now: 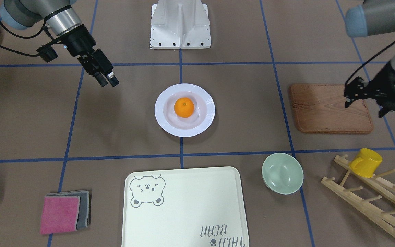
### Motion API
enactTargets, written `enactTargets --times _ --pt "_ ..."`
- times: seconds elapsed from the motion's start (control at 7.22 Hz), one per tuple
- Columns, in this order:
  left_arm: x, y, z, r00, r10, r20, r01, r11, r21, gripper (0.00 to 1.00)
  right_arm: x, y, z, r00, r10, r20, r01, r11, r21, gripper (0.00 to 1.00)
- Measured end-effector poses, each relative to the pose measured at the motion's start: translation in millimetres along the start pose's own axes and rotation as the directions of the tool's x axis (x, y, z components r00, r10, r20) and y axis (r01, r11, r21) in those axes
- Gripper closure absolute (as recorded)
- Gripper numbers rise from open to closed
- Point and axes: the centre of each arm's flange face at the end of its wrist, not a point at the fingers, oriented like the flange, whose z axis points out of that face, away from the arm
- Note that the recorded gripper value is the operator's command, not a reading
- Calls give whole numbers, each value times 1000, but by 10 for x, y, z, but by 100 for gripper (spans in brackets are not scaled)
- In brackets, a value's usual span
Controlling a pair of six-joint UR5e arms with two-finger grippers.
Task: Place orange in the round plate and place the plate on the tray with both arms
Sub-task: 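Withdraw the left arm while the right gripper reaches to the plate rim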
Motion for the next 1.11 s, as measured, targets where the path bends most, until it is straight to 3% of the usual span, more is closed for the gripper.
enactTargets --times 0.28,0.55,0.83,1.11 --pt "-1219 520 -70 998 -62 -4 62 998 -7 1 180 560 25 996 63 62 -66 997 44 0" --pt "-1897 991 -52 993 -115 -10 115 993 -15 1 372 1045 142 986 142 84 -145 989 37 0" --pt "-2075 1236 -4 994 -104 -34 103 995 -19 1 430 1465 459 980 169 104 -175 983 51 0" --pt "-2095 1274 7 994 -101 -39 101 995 -20 1 607 1634 784 988 138 73 -145 985 89 2"
